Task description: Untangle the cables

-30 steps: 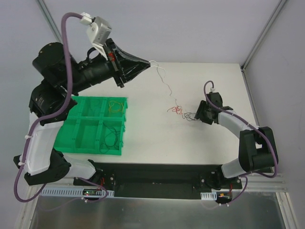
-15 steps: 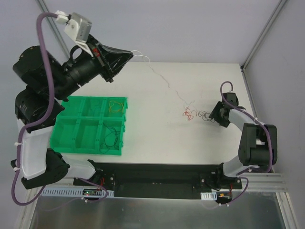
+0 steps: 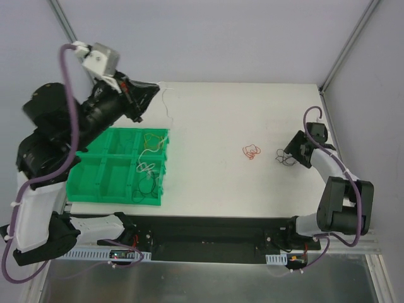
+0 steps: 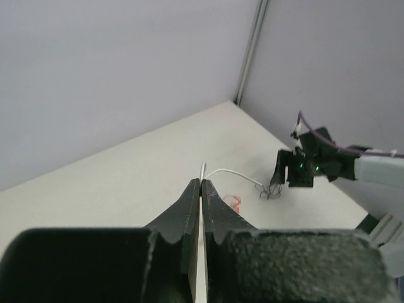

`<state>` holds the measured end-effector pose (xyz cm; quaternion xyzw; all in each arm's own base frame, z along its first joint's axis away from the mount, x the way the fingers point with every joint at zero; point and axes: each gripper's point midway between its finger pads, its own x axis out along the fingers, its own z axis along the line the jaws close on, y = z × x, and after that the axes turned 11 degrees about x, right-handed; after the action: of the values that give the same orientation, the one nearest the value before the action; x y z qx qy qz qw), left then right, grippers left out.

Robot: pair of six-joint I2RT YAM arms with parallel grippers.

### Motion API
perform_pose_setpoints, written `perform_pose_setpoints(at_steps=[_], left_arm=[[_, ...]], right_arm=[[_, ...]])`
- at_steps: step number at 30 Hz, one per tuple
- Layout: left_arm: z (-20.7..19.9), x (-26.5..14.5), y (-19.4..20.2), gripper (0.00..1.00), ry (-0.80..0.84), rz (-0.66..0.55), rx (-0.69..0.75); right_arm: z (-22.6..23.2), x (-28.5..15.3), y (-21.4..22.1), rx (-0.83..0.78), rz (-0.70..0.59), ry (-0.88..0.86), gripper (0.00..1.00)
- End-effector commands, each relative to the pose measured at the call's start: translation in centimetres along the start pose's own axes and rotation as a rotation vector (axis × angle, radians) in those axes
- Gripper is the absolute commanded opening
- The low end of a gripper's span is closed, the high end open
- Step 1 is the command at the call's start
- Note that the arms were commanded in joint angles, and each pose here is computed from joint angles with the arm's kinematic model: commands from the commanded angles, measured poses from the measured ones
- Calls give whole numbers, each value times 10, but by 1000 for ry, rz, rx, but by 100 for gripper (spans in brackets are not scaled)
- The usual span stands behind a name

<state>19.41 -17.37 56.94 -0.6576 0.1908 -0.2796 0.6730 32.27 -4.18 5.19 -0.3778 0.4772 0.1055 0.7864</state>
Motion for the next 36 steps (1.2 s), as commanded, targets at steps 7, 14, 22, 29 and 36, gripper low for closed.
perform_pose_setpoints(at_steps=[7,14,22,29,36], left_arm=[[-43,55,89,0,168,232,-72],[-42,52,78,0,164,200,-80],[-50,52,117,0,181,283,-122],[-70,50,189,0,243,461,-184],[-90,78,286,0,270,713,-238]], right_arm=[[85,-78,35,-288,-12,-394,73],[107,-93,69,-343,10,-568,78],[107,-64,88,-304,131,-500,72],[92,-54,79,-352,51,-441,71],[85,-57,73,-341,-2,-435,72]])
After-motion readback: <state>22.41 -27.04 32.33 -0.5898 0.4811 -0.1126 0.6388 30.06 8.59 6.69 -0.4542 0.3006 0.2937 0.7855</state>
